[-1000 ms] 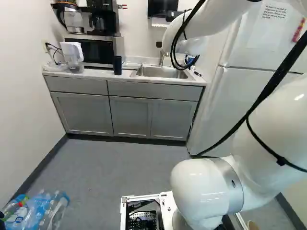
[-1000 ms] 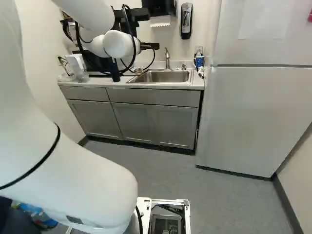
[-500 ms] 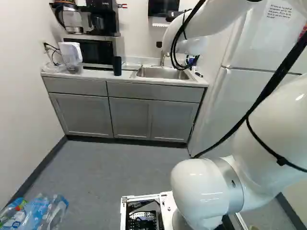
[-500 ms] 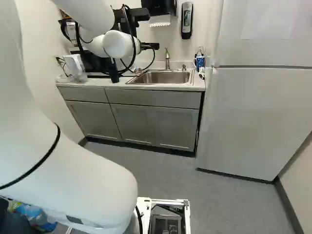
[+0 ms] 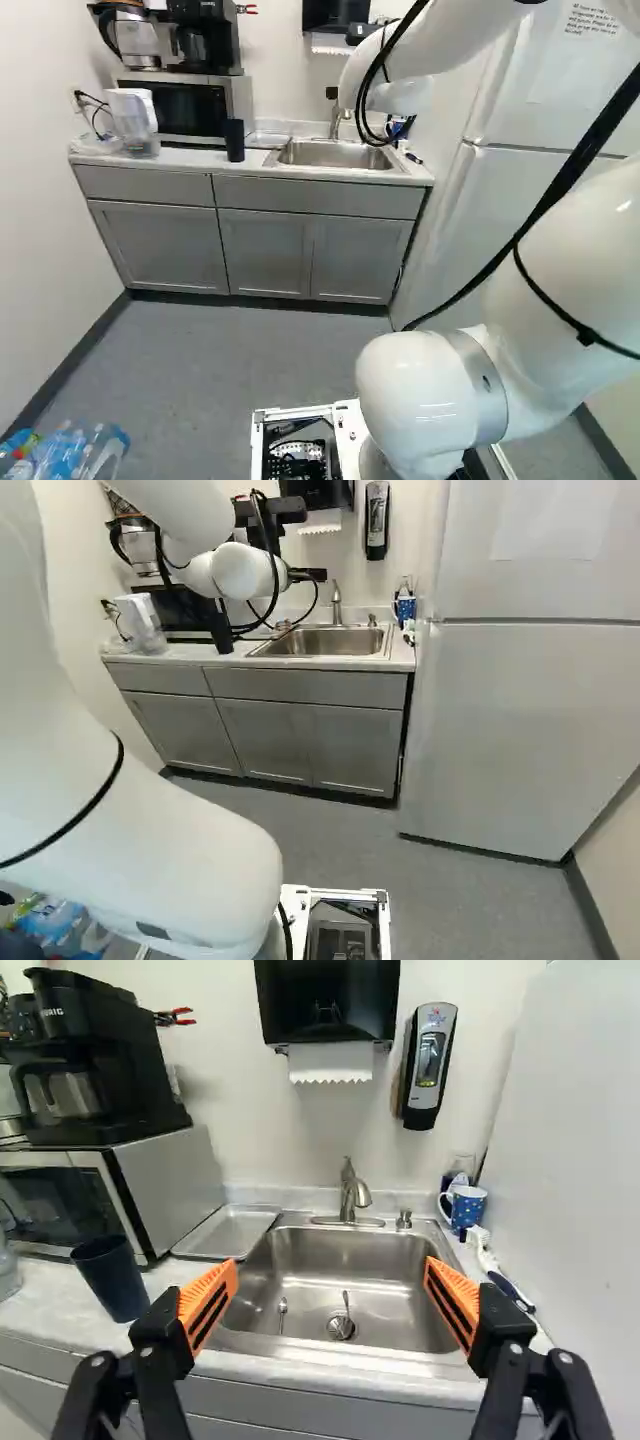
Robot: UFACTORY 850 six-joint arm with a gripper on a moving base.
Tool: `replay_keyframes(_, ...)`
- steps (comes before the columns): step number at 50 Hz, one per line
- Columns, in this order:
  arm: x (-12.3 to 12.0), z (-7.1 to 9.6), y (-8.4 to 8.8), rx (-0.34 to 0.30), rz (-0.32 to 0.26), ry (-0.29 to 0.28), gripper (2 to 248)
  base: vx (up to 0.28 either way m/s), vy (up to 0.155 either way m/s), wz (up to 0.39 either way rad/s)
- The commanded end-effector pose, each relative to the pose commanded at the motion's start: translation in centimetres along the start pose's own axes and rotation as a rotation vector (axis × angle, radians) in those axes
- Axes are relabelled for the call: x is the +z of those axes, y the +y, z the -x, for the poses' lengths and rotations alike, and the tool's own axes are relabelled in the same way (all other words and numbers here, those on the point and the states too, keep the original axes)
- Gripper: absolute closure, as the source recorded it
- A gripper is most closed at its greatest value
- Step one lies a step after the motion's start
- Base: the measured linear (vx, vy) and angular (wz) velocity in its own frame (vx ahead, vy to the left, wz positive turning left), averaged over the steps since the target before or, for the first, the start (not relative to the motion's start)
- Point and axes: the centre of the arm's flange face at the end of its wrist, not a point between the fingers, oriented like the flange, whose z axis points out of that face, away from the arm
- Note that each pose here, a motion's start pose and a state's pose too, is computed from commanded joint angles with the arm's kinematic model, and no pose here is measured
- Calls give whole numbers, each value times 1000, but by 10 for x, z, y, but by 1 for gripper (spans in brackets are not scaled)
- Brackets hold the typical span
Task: Rinse the cup and place it in the tray
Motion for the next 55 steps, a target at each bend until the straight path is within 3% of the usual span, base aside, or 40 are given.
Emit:
replay_keyframes(16, 0, 0, 0, 0, 0, 0, 3, 130, -65, 26)
replay_keyframes(55, 0, 0, 0, 0, 0, 0, 3, 131, -18, 169)
